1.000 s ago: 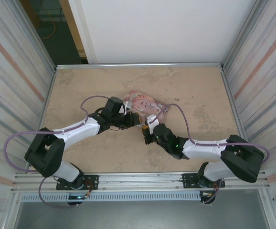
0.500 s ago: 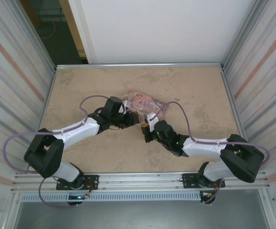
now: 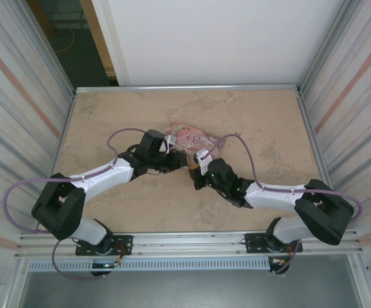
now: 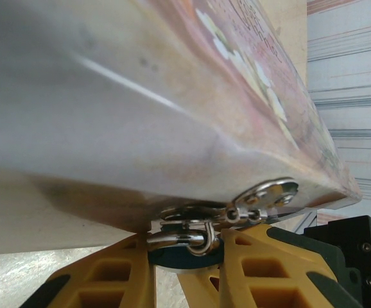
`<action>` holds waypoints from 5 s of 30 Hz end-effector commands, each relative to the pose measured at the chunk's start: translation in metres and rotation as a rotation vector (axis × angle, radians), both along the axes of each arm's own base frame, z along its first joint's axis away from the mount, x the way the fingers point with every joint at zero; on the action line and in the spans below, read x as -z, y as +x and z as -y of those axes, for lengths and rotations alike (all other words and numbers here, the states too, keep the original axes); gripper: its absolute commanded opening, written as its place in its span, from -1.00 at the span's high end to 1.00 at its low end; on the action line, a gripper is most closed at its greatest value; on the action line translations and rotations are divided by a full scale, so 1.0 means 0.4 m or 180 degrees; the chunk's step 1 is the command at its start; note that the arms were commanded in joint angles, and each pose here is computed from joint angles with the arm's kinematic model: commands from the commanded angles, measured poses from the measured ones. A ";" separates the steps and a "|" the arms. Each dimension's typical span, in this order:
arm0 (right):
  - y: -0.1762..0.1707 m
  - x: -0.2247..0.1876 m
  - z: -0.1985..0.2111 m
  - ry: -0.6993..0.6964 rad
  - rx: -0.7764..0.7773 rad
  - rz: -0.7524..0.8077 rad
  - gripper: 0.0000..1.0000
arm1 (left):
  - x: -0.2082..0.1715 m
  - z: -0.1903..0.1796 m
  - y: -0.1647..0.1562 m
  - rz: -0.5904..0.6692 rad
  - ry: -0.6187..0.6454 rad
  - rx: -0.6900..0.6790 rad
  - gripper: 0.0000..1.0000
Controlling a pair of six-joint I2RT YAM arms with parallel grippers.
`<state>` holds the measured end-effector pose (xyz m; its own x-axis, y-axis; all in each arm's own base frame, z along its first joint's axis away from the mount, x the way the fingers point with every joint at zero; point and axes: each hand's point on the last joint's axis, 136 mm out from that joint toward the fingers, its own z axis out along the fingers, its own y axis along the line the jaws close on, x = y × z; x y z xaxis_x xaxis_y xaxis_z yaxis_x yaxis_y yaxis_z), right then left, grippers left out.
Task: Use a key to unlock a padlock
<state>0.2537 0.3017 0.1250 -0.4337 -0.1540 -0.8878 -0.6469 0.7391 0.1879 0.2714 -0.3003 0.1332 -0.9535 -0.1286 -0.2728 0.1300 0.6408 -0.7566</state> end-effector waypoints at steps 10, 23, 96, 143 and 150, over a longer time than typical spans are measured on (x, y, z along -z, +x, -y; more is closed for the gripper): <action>0.033 -0.150 -0.054 0.0646 -0.0026 0.0435 1.00 | 0.001 0.049 -0.057 -0.0105 -0.0236 0.0331 0.85; 0.020 0.031 -0.004 0.0348 0.0182 -0.0012 1.00 | 0.112 0.068 -0.049 -0.0356 -0.0253 0.0303 0.84; -0.041 0.110 0.048 0.0672 0.0612 -0.1574 1.00 | 0.004 -0.197 -0.083 0.0130 -0.1192 -0.0936 -0.33; -0.047 0.109 0.054 0.0632 0.0639 -0.1559 1.00 | 0.151 0.016 -0.005 -0.0286 -0.1572 -0.0529 0.16; -0.047 0.107 0.053 0.0640 0.0639 -0.1563 1.00 | 0.157 0.038 -0.012 -0.0313 -0.1609 -0.0514 0.20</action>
